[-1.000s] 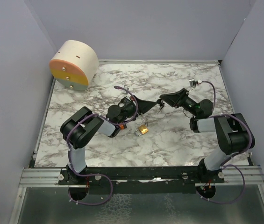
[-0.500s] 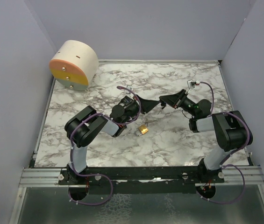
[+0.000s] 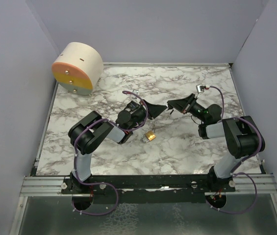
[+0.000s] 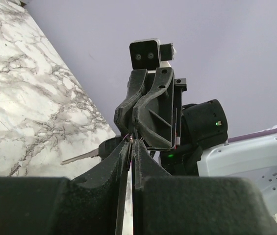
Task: Unlock with the key
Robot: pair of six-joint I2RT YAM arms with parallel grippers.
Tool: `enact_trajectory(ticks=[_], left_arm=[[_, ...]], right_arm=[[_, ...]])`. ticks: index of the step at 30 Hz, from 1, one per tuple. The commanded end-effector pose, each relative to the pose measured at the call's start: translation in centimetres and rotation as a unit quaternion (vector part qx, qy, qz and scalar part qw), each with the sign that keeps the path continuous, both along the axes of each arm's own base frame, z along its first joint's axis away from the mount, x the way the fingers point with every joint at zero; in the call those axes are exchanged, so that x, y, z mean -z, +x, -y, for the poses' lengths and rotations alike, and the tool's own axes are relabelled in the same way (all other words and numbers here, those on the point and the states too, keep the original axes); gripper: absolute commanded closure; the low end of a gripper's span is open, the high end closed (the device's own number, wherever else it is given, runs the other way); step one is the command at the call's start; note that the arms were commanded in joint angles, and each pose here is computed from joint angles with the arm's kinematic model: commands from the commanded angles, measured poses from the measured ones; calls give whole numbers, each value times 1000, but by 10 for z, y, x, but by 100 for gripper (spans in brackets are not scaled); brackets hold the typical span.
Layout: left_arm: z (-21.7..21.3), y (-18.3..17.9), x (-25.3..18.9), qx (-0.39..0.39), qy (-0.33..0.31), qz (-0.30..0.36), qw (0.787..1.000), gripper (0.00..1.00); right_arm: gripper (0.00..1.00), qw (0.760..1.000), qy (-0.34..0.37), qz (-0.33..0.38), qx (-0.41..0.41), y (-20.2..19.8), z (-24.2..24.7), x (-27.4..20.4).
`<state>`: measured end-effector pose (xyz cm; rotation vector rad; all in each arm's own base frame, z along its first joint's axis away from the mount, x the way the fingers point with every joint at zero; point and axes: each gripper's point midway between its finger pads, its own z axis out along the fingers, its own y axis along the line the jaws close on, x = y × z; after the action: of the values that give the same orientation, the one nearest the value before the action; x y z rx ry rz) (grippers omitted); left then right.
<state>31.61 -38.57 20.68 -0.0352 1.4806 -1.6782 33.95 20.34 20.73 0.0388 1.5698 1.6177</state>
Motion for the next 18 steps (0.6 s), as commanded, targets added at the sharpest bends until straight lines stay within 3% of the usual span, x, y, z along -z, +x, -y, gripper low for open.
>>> enact_trajectory(ticks=[1,3,6,15,18], left_arm=[[-9,-14,-65,-4,-94,101,990,76],[-10,-14,-62,-6,-91,98,991,61],[-16,-12,-58,-14,-85,96,992,51],[-50,-7,-57,-38,-66,100,992,41],[-65,2,-47,-51,-34,86,994,34]], right_arm=[[99,990,18,136,16,-13,6,-38],[99,990,18,137,22,-13,9,-39],[99,990,12,135,32,-11,15,-38],[99,989,-39,122,70,-1,30,-26],[99,986,-79,117,83,6,32,-20]])
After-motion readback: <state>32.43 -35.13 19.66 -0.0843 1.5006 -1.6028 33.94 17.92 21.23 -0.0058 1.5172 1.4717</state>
